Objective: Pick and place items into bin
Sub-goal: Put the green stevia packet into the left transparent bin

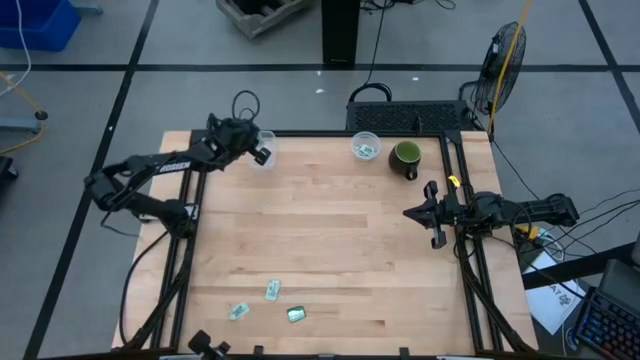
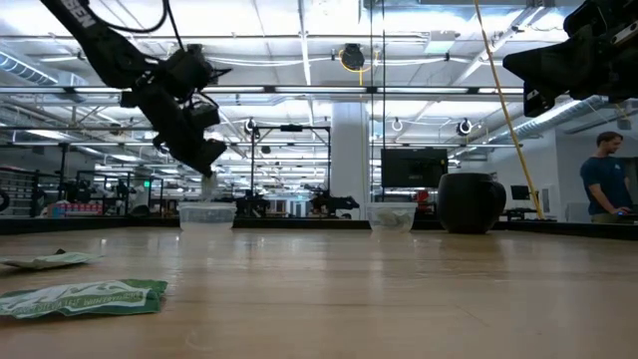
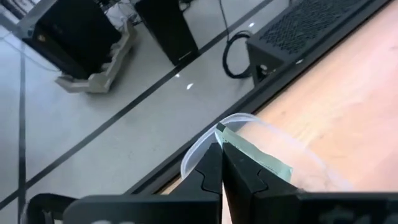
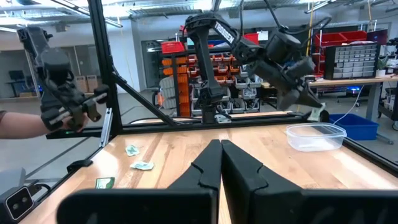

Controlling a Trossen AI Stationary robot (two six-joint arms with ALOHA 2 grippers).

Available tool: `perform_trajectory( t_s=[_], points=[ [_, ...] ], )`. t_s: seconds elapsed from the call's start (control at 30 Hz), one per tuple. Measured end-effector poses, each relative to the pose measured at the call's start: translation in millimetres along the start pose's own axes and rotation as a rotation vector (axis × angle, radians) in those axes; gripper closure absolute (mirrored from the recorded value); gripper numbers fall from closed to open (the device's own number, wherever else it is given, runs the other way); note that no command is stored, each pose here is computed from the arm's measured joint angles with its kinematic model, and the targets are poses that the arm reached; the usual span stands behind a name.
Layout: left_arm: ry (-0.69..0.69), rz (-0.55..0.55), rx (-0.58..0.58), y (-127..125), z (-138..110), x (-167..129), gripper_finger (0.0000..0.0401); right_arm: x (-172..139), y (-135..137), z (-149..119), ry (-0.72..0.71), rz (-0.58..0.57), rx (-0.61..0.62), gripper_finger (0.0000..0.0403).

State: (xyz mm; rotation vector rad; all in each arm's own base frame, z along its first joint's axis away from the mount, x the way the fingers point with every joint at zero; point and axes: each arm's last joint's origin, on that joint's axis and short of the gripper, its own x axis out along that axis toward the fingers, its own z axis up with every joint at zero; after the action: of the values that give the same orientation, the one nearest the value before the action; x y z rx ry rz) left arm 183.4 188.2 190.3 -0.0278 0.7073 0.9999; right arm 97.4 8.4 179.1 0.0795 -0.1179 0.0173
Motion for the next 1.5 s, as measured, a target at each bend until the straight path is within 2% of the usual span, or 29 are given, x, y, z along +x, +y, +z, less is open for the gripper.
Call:
perform_trajectory(
  t_s=[0.23,0.53,0.7,0.93,1.1,1.3,1.4,1.5],
  points=[
    [0.056,0.01,-0.002,0.6,-9.6,16.7,0.0369,0.0,0.0,0.1,0.0,0.0,0.0,0.0399],
    [0.085,0.004,-0.011,0.3,-14.5,23.0,0.0366,0.0,0.0,0.1,0.0,0.0,0.0,0.0399],
    [0.043,-0.065,-0.02,-1.3,-8.8,15.8,0.0366,0.0,0.0,-0.1,0.0,0.0,0.0,0.0399],
    [-0.037,-0.286,-0.072,-13.3,2.7,-3.7,0.0366,0.0,0.0,0.0,0.0,0.0,0.0,0.0399],
    [-0.076,-0.512,-0.076,-29.9,9.1,-22.9,0.0366,0.0,0.0,0.1,0.0,0.0,0.0,0.0399],
    [-0.05,-0.82,-0.059,-60.3,9.1,-45.8,0.0366,0.0,0.0,0.1,0.0,0.0,0.0,0.0399],
    [-0.045,-0.946,-0.004,-80.4,7.4,-58.9,0.0366,0.0,0.0,0.1,0.0,0.0,0.0,0.0399],
    [-0.044,-1.04,0.127,-106.7,0.5,-78.5,0.0366,0.0,0.0,0.0,0.0,0.0,0.0,0.0399]
  ],
)
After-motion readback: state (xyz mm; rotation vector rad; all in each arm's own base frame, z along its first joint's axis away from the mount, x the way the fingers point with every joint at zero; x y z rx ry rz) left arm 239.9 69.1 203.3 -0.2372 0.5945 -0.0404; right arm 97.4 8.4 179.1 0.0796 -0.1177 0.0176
